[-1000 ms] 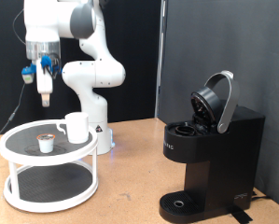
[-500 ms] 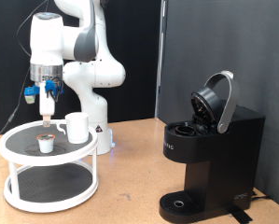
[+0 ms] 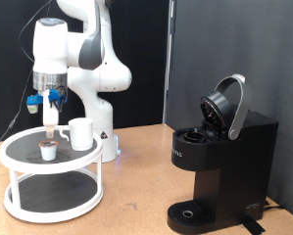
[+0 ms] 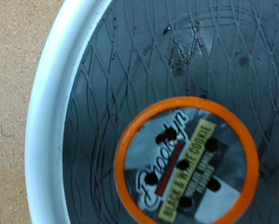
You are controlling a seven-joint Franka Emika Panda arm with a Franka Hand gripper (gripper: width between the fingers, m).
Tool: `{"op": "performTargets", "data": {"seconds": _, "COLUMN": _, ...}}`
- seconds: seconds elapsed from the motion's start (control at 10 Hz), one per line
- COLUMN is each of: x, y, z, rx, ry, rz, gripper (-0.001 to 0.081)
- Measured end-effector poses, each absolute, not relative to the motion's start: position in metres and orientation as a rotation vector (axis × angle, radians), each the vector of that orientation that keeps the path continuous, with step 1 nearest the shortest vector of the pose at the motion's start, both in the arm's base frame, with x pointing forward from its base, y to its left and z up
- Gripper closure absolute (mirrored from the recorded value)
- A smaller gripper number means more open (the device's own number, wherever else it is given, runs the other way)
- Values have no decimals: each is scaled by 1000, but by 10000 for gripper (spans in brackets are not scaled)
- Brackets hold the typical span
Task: Make a cup of coffee with the keurig machine
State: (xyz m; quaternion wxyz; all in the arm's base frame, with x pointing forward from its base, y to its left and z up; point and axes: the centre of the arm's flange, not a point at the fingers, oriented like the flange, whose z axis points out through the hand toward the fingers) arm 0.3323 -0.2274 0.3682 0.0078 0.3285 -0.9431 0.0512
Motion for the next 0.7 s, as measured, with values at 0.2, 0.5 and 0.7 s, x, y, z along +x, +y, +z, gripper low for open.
{"op": "performTargets", "data": {"seconds": 0.2, "x": 333, "y": -228, "z": 356, "rx": 1033, "ry": -2940, "rz": 185, "gripper": 72}}
{"op": "performTargets", "data": {"seconds": 0.5, "x": 329, "y": -229, "z": 338, "rx": 1047, "ry": -2925, "rz": 201, "gripper": 72}}
{"op": "performTargets", "data": {"seconds": 0.7, "x": 325, "y": -229, "z": 329, "rx": 1051, "ry": -2930, "rz": 208, "gripper": 72}}
